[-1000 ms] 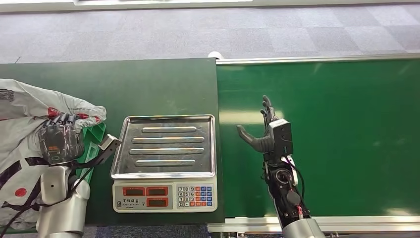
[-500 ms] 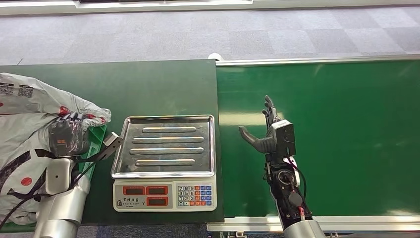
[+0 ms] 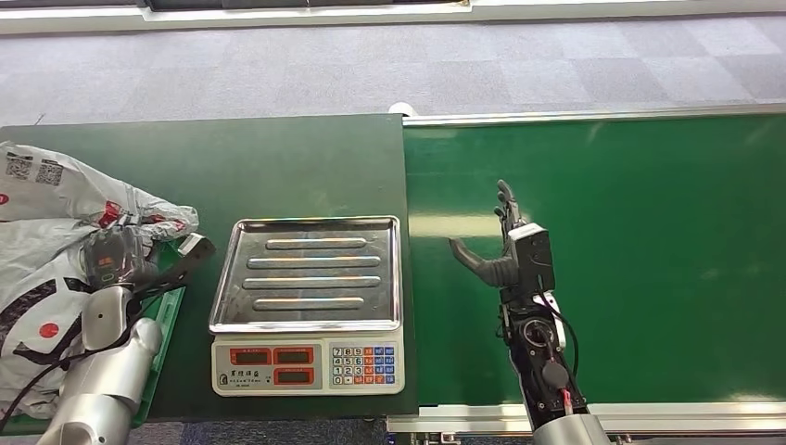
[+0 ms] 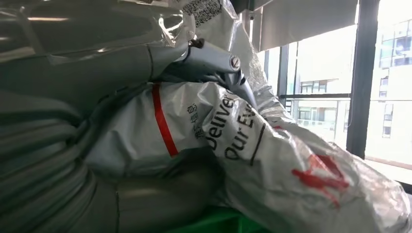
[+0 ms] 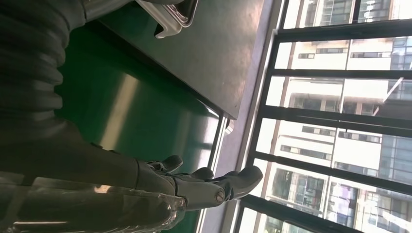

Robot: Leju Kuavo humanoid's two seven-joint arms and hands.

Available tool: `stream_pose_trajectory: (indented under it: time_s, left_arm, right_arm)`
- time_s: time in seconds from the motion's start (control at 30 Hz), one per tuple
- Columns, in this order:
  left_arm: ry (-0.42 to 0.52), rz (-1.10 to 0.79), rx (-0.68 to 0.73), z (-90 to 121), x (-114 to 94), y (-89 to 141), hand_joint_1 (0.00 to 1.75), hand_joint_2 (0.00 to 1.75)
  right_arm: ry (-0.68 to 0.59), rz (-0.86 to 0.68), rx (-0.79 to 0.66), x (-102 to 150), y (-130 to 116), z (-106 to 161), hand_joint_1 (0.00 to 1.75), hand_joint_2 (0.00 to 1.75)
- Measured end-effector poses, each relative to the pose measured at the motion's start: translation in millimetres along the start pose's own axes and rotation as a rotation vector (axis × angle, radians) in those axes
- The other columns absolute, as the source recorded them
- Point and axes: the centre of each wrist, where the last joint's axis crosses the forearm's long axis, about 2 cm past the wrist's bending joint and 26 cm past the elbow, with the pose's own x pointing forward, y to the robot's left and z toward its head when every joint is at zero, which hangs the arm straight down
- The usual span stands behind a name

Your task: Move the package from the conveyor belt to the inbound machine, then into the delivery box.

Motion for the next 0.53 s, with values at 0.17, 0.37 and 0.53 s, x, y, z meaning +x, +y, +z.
stream_pose_trajectory:
  time_s: [0.17, 0.37, 0.53]
  left_arm:
    - [-0.018, -0.011, 0.090, 5, 1, 2, 0.00, 1.75]
    - [-0.128, -0.031, 0.225, 16, 5, 10, 0.00, 1.75]
    - [-0.352, 0.045, 0.335, 39, 26, 26, 0.00, 1.75]
  right_arm:
    - [0.002, 0.000, -0.004, 0, 0, 2, 0.00, 1.75]
    - [0.004, -0.002, -0.019, -1, 1, 8, 0.00, 1.75]
    - [0.007, -0.010, -0.026, -2, 1, 12, 0.00, 1.75]
